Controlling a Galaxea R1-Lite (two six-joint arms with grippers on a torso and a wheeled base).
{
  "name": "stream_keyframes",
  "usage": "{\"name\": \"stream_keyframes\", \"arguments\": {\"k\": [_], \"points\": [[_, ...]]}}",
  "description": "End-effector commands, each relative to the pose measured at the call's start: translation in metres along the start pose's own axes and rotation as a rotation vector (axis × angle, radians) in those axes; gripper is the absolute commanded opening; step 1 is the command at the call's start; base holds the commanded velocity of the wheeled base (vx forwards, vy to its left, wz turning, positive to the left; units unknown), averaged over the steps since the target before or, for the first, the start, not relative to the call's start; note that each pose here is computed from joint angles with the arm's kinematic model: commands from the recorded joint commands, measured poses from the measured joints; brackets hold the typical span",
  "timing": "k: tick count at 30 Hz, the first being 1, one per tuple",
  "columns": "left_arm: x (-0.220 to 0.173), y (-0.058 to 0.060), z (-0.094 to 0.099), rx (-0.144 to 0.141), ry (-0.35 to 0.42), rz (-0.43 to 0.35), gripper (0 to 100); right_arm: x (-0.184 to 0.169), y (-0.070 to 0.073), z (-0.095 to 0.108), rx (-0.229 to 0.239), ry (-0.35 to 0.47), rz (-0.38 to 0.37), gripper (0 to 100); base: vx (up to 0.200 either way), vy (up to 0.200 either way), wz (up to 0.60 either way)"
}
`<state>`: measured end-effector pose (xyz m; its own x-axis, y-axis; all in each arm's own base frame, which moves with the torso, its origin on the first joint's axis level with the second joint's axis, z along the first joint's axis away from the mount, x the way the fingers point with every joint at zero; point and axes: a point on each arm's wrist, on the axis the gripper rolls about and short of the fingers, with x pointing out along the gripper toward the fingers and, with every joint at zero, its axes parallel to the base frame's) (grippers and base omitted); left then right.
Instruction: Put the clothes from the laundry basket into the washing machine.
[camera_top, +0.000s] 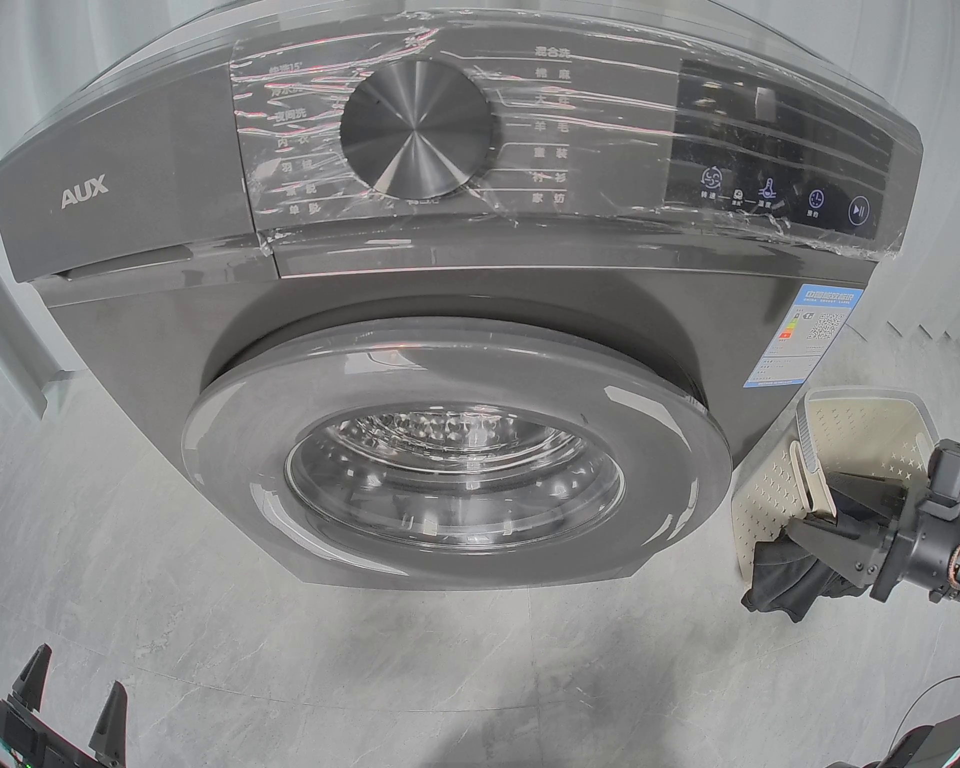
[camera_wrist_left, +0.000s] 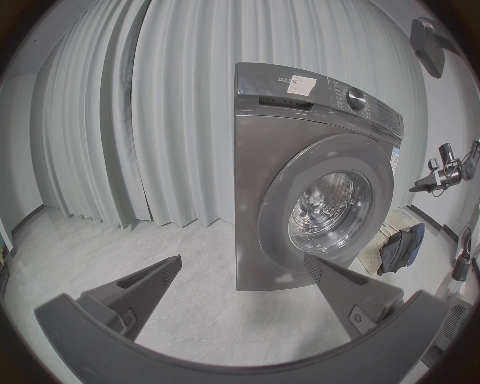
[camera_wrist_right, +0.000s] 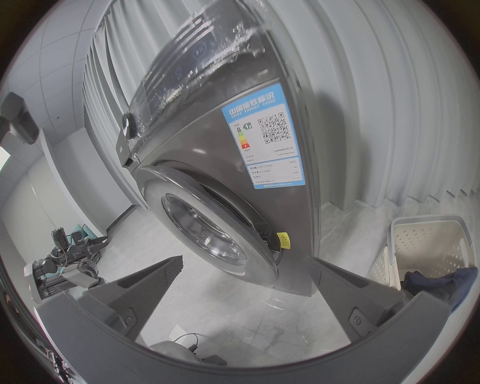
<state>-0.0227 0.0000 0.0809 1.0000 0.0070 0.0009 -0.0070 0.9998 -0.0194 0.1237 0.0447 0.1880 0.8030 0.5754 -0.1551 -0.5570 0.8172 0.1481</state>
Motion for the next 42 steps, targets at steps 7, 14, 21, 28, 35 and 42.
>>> {"name": "stream_keyframes", "arguments": {"k": [7, 14, 21, 28, 35, 42], "points": [[0.0, 0.0, -0.005, -0.001, 0.004, 0.001, 100, 0.058, 0.005, 0.01, 0.002, 0.099, 0.045, 100, 0.0, 0.0, 0.0], [0.0, 0.0, -0.005, -0.001, 0.004, 0.001, 100, 0.082, 0.002, 0.015, 0.004, 0.119, 0.046, 100, 0.0, 0.0, 0.0], [0.0, 0.0, -0.005, -0.001, 0.004, 0.001, 100, 0.096, 0.01, 0.017, -0.004, 0.13, 0.085, 100, 0.0, 0.0, 0.0], [0.0, 0.0, -0.005, -0.001, 0.004, 0.001, 100, 0.096, 0.016, 0.013, -0.007, 0.148, 0.115, 100, 0.0, 0.0, 0.0], [0.0, 0.0, -0.005, 0.001, 0.004, 0.001, 100, 0.081, 0.017, -0.003, -0.001, 0.187, 0.112, 100, 0.0, 0.0, 0.0], [0.0, 0.0, -0.005, 0.003, 0.004, -0.001, 100, 0.079, 0.016, -0.004, -0.004, 0.184, 0.08, 100, 0.0, 0.0, 0.0]]}}
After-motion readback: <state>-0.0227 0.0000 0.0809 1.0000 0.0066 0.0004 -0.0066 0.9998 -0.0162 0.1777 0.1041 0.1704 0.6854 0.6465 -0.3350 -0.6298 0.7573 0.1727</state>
